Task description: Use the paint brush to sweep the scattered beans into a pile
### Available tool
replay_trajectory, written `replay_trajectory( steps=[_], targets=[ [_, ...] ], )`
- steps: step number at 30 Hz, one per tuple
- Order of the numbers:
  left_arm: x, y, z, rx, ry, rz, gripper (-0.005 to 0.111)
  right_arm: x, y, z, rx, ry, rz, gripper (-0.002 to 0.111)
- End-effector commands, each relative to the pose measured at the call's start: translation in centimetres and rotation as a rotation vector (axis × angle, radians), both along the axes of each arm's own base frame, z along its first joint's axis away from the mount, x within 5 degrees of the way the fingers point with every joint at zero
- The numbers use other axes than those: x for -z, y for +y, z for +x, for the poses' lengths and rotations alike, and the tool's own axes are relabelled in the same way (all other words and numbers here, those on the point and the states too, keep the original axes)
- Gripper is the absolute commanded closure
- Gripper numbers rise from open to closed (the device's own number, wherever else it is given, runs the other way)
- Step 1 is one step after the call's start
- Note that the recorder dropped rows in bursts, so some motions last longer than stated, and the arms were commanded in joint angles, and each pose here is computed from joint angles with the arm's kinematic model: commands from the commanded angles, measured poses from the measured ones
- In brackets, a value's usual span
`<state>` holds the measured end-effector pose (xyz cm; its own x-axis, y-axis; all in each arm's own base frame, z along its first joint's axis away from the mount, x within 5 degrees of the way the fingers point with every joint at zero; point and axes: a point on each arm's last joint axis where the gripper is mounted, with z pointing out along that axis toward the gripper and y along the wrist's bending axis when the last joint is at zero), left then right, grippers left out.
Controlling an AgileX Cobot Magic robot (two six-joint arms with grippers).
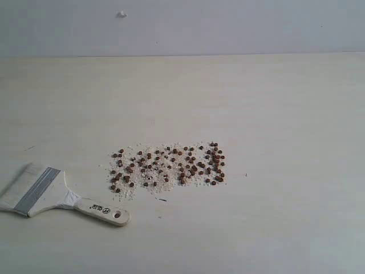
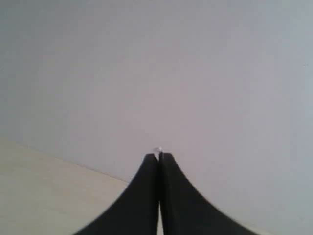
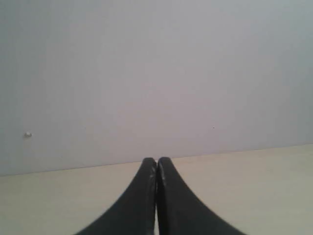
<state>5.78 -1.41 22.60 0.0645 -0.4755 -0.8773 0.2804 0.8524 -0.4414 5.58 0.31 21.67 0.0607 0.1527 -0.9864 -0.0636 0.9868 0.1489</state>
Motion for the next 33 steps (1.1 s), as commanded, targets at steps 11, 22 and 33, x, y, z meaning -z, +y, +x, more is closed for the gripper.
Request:
replay_trajectory(
  steps=[11, 22, 33],
  targets=[
    [-5.8, 0.0, 3.4, -0.083, 0.238, 0.246, 0.107, 0.0, 0.0, 0.0, 0.0, -0.017, -0.003, 0.108],
    [-10.8, 0.5, 6.0, -0.126, 0.431, 0.711, 0.107, 0.0, 0.0, 0.0, 0.0, -0.017, -0.003, 0.108],
    [-9.0, -1.5, 9.7, 0.173, 0.627, 1.01, 0.107, 0.0, 0.0, 0.0, 0.0, -0.017, -0.003, 0.108]
  ],
)
